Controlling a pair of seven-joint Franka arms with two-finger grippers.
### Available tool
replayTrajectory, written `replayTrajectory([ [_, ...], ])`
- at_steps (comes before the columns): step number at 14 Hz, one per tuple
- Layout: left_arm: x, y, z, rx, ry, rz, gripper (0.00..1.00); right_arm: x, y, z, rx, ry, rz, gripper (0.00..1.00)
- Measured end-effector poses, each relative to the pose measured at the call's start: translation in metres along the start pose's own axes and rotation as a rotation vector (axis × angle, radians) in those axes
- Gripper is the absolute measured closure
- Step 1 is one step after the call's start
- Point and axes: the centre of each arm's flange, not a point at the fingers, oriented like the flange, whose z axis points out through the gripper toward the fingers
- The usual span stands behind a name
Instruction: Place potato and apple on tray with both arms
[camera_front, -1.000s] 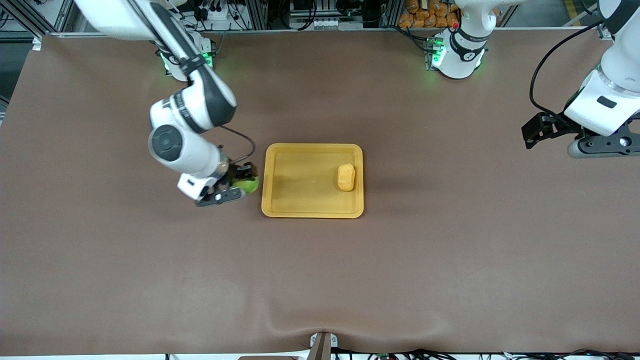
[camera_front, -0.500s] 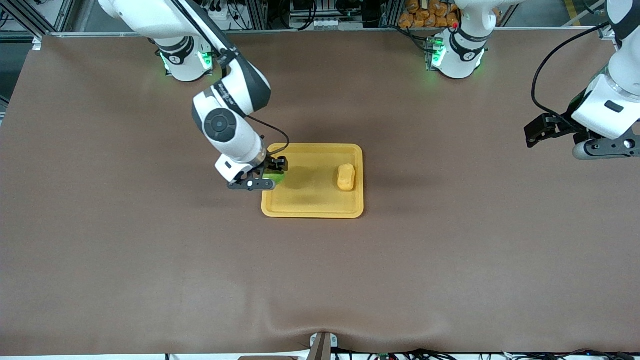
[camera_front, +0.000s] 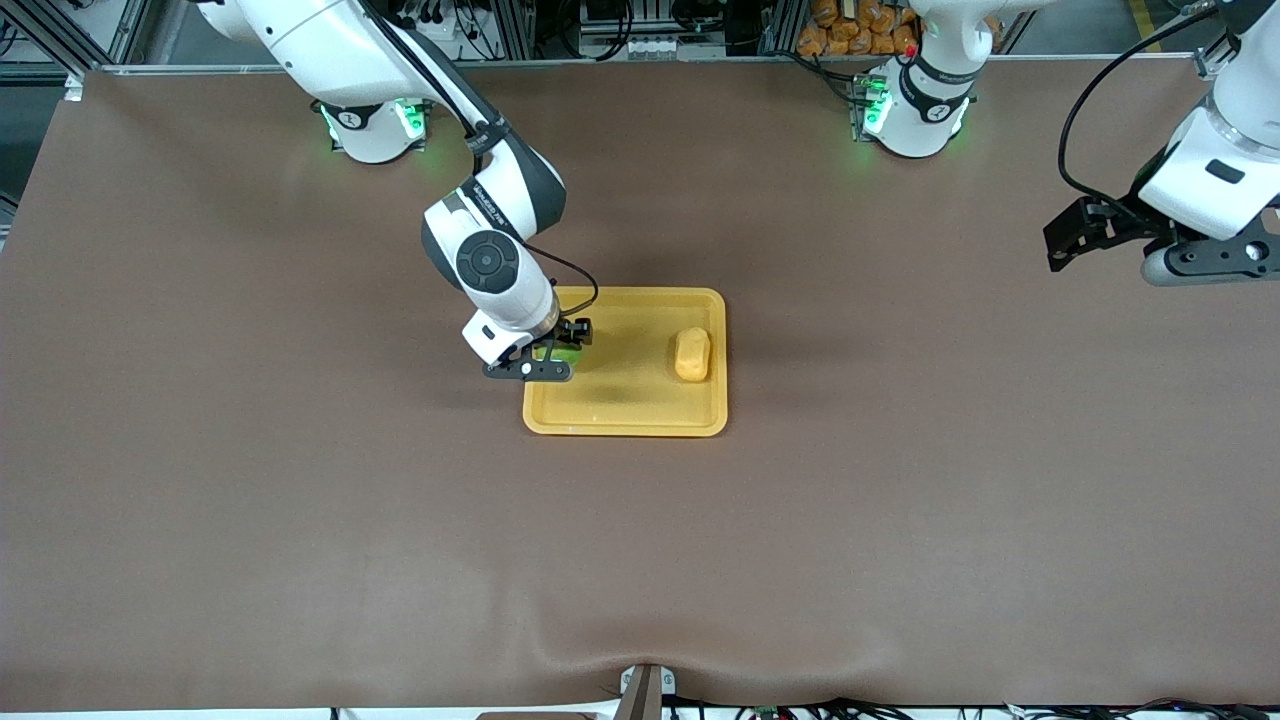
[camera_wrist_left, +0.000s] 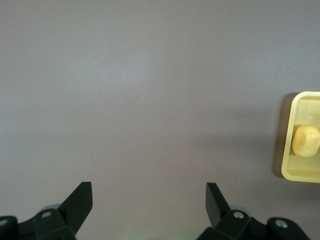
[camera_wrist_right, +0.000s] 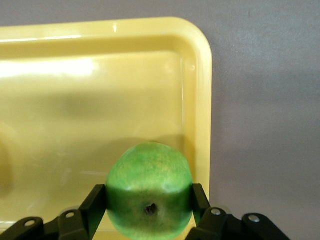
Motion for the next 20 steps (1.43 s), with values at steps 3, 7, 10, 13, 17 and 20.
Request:
replayTrajectory([
  [3,-0.010,-0.006,-0.003,0.008,-0.023,-0.008,0.00,0.001,0.000,0.009,0.002,-0.001,0.002,0.21],
  [7,-0.021,-0.012,-0.009,-0.037,-0.063,-0.021,0.00,0.006,0.003,0.005,0.004,0.008,0.011,0.00],
  [10,-0.023,-0.022,-0.007,-0.069,-0.089,-0.032,0.00,0.023,0.021,-0.026,0.011,0.030,0.055,0.00],
  [13,-0.025,-0.024,-0.010,-0.070,-0.089,-0.034,0.00,0.056,0.080,-0.098,0.037,0.087,0.160,0.00],
  [17,-0.028,-0.026,-0.016,-0.070,-0.078,-0.038,0.00,0.054,0.150,-0.204,0.029,0.126,0.232,0.00],
  [20,-0.029,-0.028,-0.017,-0.070,-0.079,-0.040,0.00,0.049,0.205,-0.253,0.012,0.146,0.154,0.00],
])
